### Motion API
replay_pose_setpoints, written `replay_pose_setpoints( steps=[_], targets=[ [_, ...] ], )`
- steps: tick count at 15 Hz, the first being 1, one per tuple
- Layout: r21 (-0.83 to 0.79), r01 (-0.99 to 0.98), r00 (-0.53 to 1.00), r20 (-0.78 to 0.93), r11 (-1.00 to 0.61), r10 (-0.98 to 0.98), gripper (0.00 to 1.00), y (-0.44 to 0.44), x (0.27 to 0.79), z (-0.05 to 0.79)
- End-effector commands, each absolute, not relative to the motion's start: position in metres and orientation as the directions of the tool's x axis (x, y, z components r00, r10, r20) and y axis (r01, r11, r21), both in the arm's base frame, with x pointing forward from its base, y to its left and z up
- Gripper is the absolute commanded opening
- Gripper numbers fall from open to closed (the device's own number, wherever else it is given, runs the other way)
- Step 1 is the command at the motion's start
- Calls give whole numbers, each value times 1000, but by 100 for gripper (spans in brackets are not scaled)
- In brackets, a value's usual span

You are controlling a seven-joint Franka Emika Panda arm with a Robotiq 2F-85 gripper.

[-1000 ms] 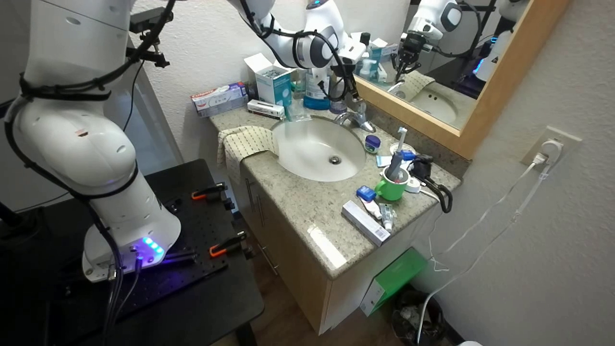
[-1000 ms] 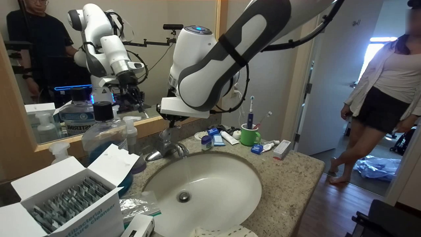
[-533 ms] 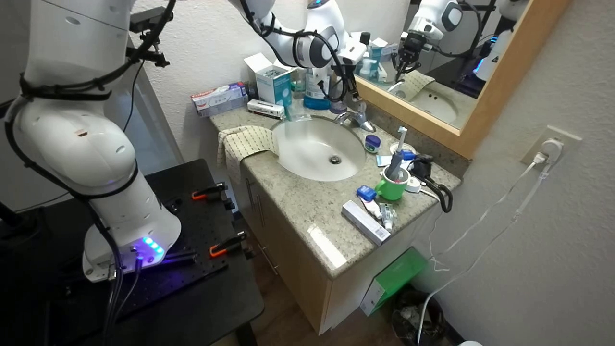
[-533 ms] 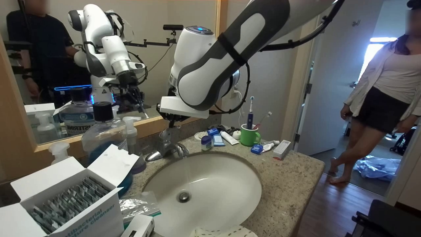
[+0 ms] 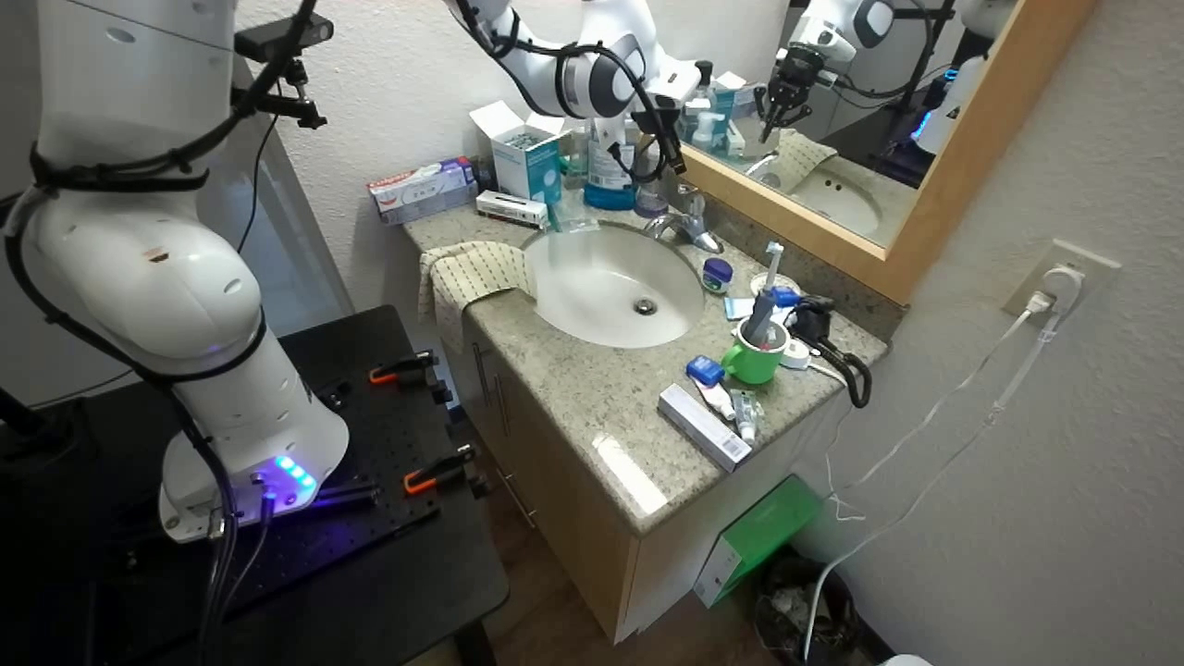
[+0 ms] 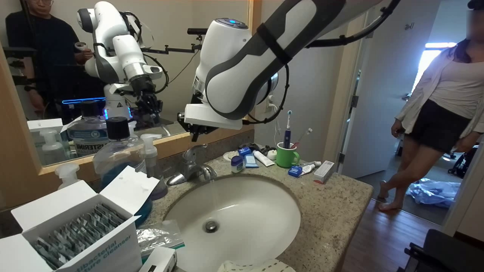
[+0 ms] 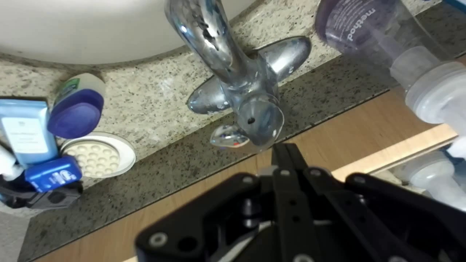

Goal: Push the handle of the tap to the right and then push up

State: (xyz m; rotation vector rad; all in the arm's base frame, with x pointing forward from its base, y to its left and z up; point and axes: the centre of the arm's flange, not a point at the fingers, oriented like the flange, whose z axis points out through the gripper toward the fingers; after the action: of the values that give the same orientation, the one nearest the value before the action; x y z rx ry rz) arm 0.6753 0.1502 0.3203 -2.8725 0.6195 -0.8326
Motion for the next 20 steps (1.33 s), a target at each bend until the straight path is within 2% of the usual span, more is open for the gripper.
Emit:
replay_pose_setpoints(
  steps=[1, 9, 20],
  targets=[
    [-183, -288, 803, 488, -940, -341, 1, 164, 642, 338],
    [-109, -338, 851, 389, -935, -353, 1, 168, 624, 325],
    [-110, -394, 827, 390, -912, -404, 0, 153, 645, 309]
  ],
)
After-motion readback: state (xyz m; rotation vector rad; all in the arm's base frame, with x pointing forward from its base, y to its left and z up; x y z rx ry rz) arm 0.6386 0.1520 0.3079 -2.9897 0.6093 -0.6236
